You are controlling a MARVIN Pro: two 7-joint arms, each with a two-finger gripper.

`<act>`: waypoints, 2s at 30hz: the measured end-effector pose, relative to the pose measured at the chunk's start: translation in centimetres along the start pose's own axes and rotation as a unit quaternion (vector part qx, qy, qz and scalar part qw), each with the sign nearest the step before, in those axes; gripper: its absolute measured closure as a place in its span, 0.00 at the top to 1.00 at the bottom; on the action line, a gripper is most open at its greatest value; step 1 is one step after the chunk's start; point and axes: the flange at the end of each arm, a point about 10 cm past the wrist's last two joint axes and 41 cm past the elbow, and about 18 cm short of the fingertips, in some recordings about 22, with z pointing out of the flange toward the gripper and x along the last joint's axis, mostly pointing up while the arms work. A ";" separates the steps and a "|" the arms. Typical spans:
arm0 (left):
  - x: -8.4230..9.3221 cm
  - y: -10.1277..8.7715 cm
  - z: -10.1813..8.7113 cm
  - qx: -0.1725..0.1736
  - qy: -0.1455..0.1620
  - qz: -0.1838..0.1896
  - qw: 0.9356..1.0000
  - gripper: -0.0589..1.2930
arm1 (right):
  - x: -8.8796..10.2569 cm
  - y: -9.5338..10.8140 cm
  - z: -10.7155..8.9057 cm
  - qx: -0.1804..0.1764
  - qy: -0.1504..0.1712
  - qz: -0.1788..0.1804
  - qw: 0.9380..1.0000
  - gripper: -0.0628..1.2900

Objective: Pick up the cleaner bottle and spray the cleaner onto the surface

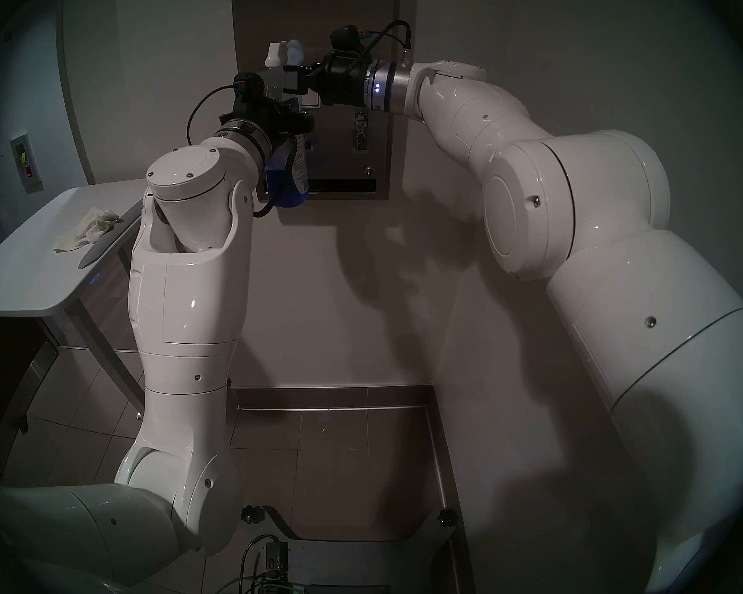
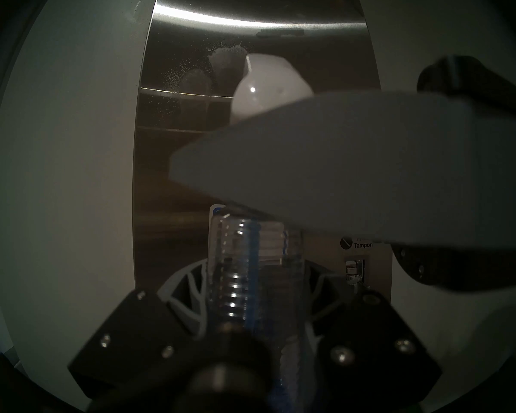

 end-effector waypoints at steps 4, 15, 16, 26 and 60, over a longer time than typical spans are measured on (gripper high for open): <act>0.0 0.0 0.0 0.000 0.000 0.000 1.000 0.33 | 0.1 0.0 -0.2 0.002 0.000 -0.001 1.000 0.96; 0.0 0.1 0.0 -0.001 0.000 0.000 1.000 0.33 | 0.6 0.4 -2.0 0.005 0.001 -0.008 1.000 0.96; 0.1 0.1 0.0 -0.001 0.000 0.000 1.000 0.33 | 0.7 0.4 -2.1 0.005 0.001 -0.008 1.000 0.96; 0.1 0.1 0.0 -0.002 0.001 0.000 1.000 0.33 | 1.0 0.8 -4.5 0.006 0.001 -0.014 1.000 0.96; 0.6 0.0 0.0 0.000 0.021 -0.002 1.000 0.33 | -0.7 1.8 -6.7 -0.027 0.101 -0.106 0.989 0.96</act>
